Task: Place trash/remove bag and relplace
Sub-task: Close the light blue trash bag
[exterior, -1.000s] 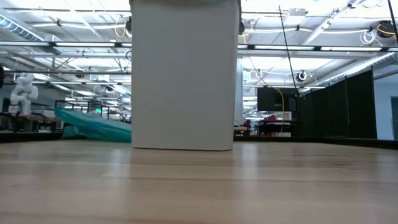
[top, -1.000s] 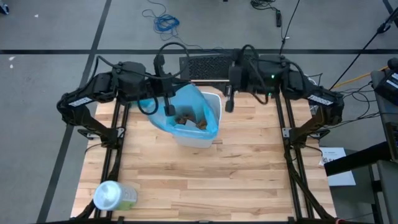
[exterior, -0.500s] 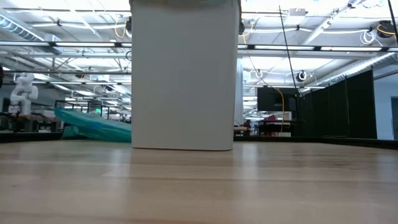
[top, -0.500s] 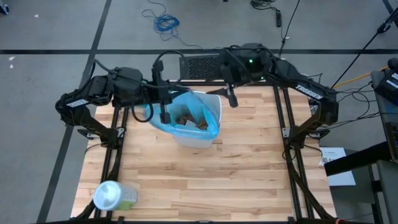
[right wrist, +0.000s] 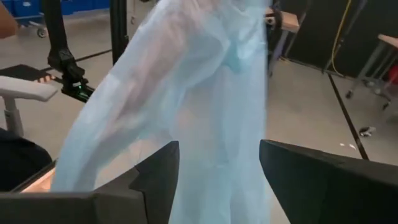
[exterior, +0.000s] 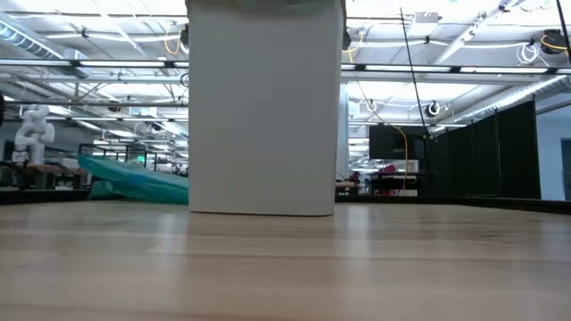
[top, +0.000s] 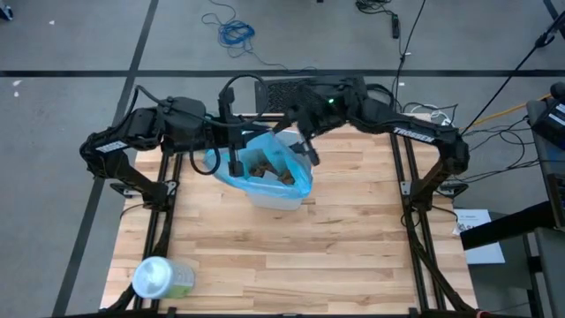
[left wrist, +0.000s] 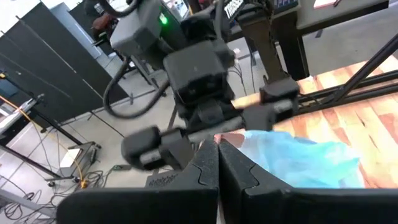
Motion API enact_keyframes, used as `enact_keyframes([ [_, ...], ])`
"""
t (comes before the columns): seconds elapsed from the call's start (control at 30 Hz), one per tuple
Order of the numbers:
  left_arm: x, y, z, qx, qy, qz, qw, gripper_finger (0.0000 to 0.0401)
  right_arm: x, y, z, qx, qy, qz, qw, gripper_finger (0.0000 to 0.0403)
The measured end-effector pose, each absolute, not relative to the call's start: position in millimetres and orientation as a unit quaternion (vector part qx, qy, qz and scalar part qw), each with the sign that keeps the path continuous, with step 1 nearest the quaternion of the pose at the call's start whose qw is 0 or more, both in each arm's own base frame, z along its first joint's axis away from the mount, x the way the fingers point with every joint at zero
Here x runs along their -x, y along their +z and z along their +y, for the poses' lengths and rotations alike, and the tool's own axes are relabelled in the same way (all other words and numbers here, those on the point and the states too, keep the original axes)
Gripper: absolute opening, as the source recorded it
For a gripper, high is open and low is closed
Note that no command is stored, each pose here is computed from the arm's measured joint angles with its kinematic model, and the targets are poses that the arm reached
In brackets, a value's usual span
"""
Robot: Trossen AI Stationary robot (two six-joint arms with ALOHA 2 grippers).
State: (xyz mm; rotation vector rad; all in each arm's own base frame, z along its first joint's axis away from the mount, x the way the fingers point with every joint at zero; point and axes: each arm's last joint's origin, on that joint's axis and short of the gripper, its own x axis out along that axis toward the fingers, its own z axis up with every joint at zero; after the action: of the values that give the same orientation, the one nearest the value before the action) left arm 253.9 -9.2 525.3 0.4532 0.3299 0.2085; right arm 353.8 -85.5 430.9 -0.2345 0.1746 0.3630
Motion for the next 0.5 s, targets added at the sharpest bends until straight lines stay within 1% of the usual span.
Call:
enact_keyframes([
  [0.13,-256,524,-10,-0.223,0.098,0.164,0.956,0.0000,-371,422,-83,0.119,0.180,0.074,0.974,0.0212],
  [0.23,-256,525,-10,-0.222,0.099,0.157,0.957,0.0000,-378,419,-86,0.122,0.149,0.067,0.979,0.0184],
  [0.3,-257,526,-10,-0.221,0.096,0.153,0.958,0.0000,-381,417,-87,0.128,0.130,0.072,0.981,0.0145],
  [0.43,-257,527,-10,-0.220,0.093,0.148,0.960,0.0000,-382,416,-87,0.134,0.107,0.080,0.982,0.0029],
  [0.47,-257,527,-10,-0.220,0.093,0.148,0.960,0.0000,-382,415,-86,0.139,0.099,0.083,0.982,0.0015],
  [0.5,-257,527,-10,-0.220,0.093,0.148,0.960,0.0000,-382,415,-86,0.140,0.090,0.089,0.982,0.0013],
])
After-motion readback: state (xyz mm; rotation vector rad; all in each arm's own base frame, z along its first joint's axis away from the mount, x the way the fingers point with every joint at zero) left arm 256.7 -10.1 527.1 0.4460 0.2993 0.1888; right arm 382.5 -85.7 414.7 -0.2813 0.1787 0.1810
